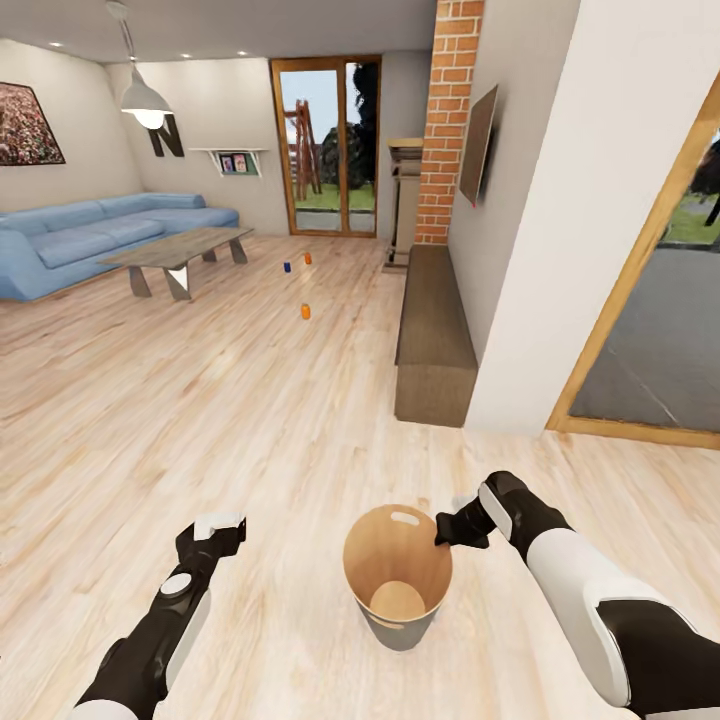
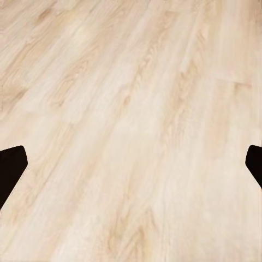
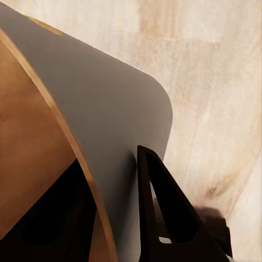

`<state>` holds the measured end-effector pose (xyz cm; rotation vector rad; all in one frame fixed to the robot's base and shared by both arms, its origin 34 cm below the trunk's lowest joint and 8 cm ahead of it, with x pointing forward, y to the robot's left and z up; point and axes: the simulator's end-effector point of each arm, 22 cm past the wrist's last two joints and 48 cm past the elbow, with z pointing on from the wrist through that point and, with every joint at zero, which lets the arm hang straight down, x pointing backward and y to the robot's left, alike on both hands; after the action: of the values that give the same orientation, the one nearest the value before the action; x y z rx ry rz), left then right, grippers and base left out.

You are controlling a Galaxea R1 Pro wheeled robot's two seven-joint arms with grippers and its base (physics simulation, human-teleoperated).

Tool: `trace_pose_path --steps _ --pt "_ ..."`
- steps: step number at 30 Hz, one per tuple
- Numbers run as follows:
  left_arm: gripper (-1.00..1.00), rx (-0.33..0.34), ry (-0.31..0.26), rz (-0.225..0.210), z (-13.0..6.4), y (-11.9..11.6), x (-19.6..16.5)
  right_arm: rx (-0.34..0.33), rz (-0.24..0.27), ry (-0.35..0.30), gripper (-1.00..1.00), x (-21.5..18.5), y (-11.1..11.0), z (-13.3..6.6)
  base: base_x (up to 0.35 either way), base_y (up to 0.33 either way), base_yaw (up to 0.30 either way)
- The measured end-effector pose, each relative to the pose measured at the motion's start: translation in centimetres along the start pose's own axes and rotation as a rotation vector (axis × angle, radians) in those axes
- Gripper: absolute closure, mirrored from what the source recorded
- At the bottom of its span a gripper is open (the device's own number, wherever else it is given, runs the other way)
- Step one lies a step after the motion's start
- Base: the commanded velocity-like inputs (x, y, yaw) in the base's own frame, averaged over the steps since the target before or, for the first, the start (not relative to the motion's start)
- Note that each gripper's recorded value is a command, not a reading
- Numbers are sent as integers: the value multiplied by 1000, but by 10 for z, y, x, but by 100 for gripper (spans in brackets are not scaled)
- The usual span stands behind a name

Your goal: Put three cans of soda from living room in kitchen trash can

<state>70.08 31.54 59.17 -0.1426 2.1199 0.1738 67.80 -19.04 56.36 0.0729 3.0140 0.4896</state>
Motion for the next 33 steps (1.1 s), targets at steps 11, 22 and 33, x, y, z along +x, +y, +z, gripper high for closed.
trace_pose_path --steps 11,22,33 --pt "-100 0 0 0 0 0 0 -6 2 0 100 0 2 0 298 0 238" --pt "-100 2 -3 -1 -1 -1 -2 -14 3 -3 100 -1 5 -1 267 0 228" --pt "-100 2 -5 -2 -1 -1 -3 -19 -1 -2 100 0 9 0 265 0 27"
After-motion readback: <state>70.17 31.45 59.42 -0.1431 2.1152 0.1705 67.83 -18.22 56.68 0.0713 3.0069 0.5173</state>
